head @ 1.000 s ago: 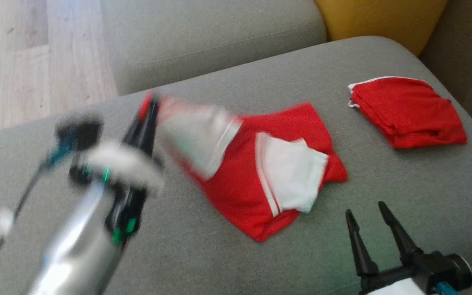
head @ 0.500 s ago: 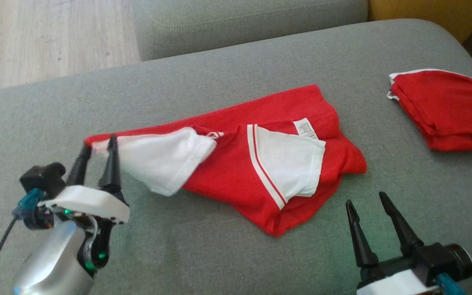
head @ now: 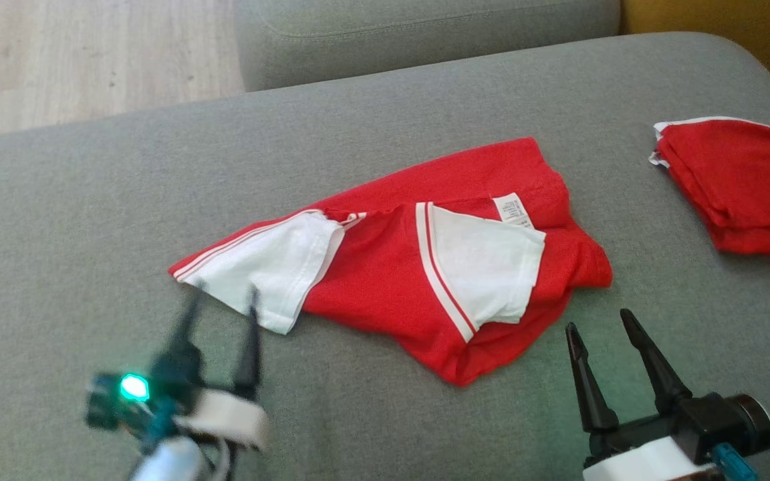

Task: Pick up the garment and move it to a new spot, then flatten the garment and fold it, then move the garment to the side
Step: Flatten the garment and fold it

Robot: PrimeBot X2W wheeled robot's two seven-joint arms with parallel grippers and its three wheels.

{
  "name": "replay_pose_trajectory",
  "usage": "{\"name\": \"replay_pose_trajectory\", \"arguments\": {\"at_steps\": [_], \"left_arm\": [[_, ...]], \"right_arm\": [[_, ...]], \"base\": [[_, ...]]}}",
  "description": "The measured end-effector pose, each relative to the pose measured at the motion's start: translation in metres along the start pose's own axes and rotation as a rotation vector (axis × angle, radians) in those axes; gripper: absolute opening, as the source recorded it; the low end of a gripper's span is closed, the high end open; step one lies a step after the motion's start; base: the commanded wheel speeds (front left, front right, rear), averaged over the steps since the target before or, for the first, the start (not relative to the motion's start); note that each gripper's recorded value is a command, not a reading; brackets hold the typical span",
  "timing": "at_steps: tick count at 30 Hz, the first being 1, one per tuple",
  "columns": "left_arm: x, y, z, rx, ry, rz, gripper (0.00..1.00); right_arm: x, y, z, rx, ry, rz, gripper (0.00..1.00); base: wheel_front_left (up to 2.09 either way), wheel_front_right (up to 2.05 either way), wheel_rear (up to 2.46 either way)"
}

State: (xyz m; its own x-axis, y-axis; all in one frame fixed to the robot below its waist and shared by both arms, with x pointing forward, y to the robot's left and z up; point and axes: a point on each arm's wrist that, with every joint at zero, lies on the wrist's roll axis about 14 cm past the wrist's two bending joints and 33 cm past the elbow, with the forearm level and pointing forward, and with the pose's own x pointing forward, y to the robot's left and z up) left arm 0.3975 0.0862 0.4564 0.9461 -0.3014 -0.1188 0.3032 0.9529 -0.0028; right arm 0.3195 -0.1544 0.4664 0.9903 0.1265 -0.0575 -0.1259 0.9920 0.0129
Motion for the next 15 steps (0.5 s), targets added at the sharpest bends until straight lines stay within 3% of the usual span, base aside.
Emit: {"name": "replay_pose_trajectory", "arguments": {"at_steps": [5,10,15], "left_arm": [[-0.021,-0.033,-0.042,-0.140,0.125,-0.036,1.00],[-0.028,-0.029,-0.091,-0.186,0.300,0.014,1.00],[0.004,-0.029,-0.081,-0.259,0.284,0.011,1.00]], "right_arm": [[0.004,0.006,0.001,0.000,-0.003,0.023,1.00],[0.009,0.013,-0.005,-0.012,0.016,0.053,1.00],[0.017,0.016,-0.009,-0.015,0.030,0.067,1.00]], "base": [[0.00,0.00,0.00],[0.00,0.00,0.00],[0.00,0.00,0.00]]}}
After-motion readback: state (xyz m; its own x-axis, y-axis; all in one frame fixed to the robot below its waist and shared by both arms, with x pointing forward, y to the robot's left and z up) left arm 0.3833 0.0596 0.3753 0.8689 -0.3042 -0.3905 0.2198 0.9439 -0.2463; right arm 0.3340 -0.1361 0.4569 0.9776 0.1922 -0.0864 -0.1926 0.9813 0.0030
